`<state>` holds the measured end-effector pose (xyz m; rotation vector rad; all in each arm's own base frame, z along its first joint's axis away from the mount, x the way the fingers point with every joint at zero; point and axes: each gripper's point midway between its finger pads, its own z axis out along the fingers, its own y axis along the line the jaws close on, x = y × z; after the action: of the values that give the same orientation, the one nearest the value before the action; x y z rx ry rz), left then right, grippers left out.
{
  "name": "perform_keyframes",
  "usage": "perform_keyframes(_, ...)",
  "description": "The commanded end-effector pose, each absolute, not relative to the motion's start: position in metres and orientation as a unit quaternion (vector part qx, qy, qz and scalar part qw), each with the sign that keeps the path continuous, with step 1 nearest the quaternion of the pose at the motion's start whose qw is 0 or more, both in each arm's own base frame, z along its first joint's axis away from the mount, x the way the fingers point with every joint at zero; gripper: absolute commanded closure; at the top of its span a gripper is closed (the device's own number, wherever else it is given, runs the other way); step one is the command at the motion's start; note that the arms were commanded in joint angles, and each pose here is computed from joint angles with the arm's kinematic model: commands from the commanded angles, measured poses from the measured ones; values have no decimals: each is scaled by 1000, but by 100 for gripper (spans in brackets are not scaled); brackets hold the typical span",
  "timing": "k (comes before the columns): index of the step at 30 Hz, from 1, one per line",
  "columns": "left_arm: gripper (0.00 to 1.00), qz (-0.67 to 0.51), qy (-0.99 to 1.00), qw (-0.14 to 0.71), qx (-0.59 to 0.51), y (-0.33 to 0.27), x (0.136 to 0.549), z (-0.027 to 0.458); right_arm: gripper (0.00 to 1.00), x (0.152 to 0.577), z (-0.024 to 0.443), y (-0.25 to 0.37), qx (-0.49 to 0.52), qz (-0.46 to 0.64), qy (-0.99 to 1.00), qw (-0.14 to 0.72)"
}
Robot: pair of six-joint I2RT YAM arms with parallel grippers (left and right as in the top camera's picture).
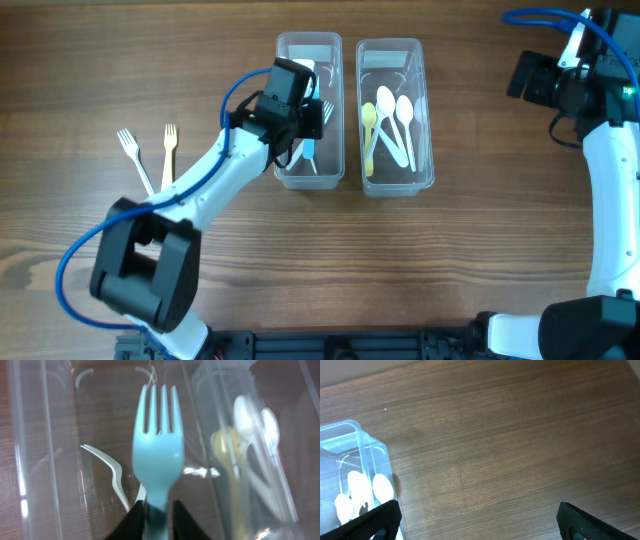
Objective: Pack container
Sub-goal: 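Carry the light-blue fork into the left container and release it, then move the left gripper to the yellow fork and grasp it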
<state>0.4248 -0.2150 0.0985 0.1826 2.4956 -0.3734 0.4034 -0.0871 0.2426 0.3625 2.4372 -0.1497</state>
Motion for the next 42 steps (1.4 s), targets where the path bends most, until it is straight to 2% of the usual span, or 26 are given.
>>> perform_keyframes(1,58,-139,940,304,59,-213,429,97,0,404,242,-90,139,-65,932,328)
perform_keyframes(3,53,-141,937,315,54,-208,433,107,0,404,242,-90,138,-65,932,328)
perform_keyframes(9,52,-132,928,347,14,-165,435,166,0,404,242,-90,139,-65,932,329)
perform_keyframes(13,53,-70,928,363,-43,-105,422,196,0,404,242,-90,139,-65,932,328)
perform_keyframes(17,52,-20,933,347,-94,-50,400,207,0,404,242,-90,139,-65,932,329)
perform_keyframes(23,50,34,944,269,-189,25,365,182,0,404,242,-90,139,-65,932,329)
perform_keyframes(28,49,47,940,241,-236,58,357,161,0,404,242,-90,139,-65,932,328)
perform_keyframes(42,48,47,953,162,-250,68,367,96,0,404,242,-90,139,-65,932,328)
